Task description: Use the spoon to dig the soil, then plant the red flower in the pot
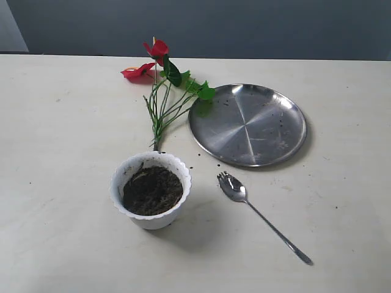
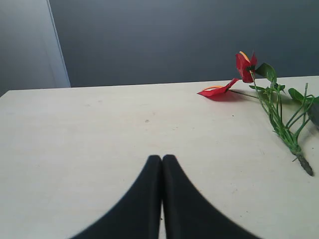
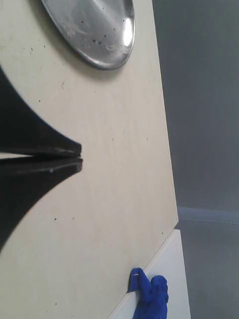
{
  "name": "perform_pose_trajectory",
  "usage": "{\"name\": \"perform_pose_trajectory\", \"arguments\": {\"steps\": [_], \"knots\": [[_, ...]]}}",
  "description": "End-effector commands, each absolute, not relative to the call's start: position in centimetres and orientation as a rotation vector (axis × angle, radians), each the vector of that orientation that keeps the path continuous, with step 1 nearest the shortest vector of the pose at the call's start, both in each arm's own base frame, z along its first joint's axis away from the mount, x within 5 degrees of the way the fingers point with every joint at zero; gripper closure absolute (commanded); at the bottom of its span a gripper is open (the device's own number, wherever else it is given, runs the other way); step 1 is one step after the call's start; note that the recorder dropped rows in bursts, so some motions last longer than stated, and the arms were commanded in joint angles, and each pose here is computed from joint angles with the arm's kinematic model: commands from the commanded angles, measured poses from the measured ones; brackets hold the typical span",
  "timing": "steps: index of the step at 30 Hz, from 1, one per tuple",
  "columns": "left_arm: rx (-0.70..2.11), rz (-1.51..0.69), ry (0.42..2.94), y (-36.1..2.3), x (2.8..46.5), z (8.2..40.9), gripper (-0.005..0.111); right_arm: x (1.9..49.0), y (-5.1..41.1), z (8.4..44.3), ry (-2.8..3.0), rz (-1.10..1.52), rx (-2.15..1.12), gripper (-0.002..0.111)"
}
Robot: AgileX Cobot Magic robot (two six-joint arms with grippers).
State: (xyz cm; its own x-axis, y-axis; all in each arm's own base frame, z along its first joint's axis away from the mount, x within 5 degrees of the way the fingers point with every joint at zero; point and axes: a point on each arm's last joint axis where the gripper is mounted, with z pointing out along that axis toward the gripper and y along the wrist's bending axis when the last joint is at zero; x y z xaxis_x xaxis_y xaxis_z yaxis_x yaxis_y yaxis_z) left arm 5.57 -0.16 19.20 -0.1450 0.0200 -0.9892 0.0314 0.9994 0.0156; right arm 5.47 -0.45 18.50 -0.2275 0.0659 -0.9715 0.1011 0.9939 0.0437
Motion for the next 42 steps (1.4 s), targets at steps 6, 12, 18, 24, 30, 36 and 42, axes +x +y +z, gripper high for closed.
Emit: {"name": "perform_pose_trajectory", "arguments": {"steps": [6, 12, 18, 24, 30, 36, 42], "knots": [[0.039, -0.012, 1.715, -0.2, 5.5, 19.2, 0.106, 5.5, -0.6, 18.8, 1.758, -0.064, 0.106, 0.108], [0.039, -0.012, 1.715, -0.2, 5.5, 19.2, 0.106, 5.7, -0.6, 21.0, 1.509, 0.005, 0.165, 0.108], [0.039, -0.012, 1.715, -0.2, 5.5, 19.2, 0.106, 5.2, -1.3, 22.9, 1.236, 0.257, 0.444, 0.108], [0.039, -0.012, 1.715, -0.2, 5.5, 19.2, 0.106, 5.3, -1.4, 22.5, 1.219, 0.456, 0.627, 0.108], [0.039, -0.012, 1.715, -0.2, 5.5, 19.2, 0.106, 5.6, -0.7, 21.4, 1.336, 0.593, 0.701, 0.108], [0.039, -0.012, 1.715, -0.2, 5.5, 19.2, 0.106, 5.6, 0.4, 22.0, 1.489, 0.575, 0.574, 0.108], [0.039, -0.012, 1.715, -0.2, 5.5, 19.2, 0.106, 9.0, 1.0, 34.9, 1.590, 0.244, 0.083, 0.108]]}}
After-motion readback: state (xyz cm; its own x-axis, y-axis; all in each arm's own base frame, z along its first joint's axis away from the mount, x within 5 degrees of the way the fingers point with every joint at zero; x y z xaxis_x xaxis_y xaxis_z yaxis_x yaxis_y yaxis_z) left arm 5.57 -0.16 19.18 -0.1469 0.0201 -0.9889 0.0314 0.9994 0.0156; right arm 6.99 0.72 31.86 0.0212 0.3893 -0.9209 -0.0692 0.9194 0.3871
